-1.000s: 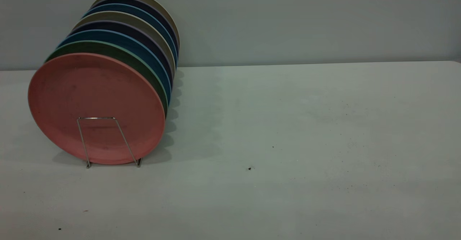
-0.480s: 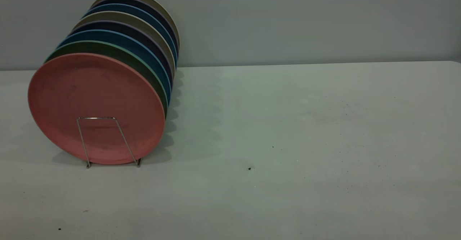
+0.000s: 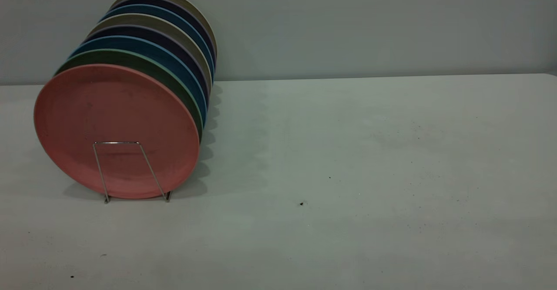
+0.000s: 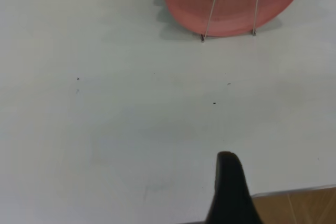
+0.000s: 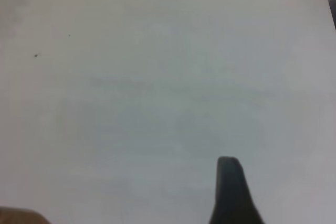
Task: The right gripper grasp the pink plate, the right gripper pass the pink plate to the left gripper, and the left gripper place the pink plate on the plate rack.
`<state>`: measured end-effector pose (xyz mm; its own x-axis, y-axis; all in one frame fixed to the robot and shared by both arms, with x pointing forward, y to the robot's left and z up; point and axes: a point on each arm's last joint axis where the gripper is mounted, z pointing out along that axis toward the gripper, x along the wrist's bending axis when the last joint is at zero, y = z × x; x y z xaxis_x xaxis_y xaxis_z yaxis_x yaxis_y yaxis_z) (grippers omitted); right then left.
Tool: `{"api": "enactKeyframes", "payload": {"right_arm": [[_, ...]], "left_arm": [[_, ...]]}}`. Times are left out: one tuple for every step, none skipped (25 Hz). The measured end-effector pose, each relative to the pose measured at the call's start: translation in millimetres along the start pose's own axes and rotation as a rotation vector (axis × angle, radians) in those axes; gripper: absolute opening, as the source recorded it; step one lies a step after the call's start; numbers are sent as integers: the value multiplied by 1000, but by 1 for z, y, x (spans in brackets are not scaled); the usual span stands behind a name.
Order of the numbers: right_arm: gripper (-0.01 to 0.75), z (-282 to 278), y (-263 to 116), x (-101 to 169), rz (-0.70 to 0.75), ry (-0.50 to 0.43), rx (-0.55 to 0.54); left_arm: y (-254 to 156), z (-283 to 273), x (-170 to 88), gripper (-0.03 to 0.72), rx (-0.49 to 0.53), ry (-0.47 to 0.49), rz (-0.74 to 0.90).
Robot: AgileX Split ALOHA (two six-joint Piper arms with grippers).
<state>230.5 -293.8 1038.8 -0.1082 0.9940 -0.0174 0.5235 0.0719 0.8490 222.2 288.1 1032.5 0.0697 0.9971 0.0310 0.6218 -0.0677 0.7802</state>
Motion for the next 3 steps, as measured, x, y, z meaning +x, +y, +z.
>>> {"api": "enactKeyframes", "payload": {"right_arm": [[496, 0, 0, 0, 0, 0, 0], [496, 0, 0, 0, 0, 0, 0], [496, 0, 0, 0, 0, 0, 0]], "left_arm": [[0, 0, 0, 537, 0, 0, 0], [0, 0, 0, 537, 0, 0, 0], [0, 0, 0, 537, 0, 0, 0]]}}
